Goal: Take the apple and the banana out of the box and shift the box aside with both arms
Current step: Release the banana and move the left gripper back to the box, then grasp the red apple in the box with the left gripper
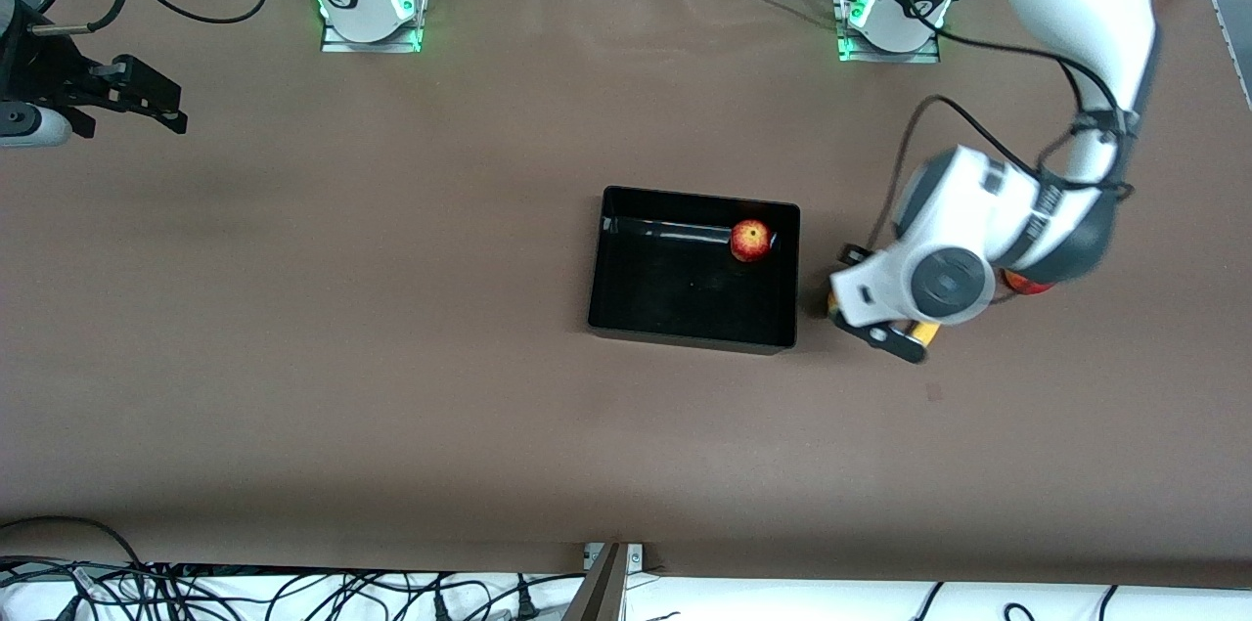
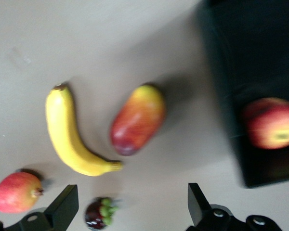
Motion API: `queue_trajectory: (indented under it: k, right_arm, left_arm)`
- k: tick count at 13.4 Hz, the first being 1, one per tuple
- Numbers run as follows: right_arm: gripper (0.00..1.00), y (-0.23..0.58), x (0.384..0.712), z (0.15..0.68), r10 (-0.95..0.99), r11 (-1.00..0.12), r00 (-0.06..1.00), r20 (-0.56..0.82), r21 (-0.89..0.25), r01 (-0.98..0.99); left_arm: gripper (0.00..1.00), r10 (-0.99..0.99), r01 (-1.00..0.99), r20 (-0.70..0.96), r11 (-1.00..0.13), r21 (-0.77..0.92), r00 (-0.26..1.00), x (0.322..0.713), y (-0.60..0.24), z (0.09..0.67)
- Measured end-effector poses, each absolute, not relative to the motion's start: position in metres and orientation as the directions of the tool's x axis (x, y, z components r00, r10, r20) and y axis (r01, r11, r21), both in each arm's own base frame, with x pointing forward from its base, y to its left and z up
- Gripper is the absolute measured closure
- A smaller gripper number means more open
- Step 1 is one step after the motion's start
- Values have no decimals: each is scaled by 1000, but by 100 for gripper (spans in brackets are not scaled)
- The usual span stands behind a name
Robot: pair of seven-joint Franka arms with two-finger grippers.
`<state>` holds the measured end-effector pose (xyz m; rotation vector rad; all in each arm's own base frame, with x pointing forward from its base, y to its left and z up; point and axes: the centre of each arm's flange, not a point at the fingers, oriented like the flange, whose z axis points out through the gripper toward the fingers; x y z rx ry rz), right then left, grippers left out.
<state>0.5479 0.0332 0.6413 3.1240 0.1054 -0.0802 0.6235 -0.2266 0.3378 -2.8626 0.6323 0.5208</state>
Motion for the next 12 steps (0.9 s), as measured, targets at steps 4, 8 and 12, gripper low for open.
queue_trajectory:
  k: [4, 8, 12]
  right_arm:
    - [0, 33, 548, 642, 67, -998, 997, -49, 13, 67]
    - [0, 33, 548, 642, 67, -998, 997, -48, 13, 67]
    - [0, 33, 549, 642, 67, -998, 997, -45, 13, 67]
  left_arm:
    - [0, -74, -163, -322, -952, -260, 944, 566, -343, 311]
    - [0, 155, 48, -260, -926, -374, 953, 528, -397, 228]
    - [0, 197, 96, -246, -924, -369, 949, 539, -385, 192]
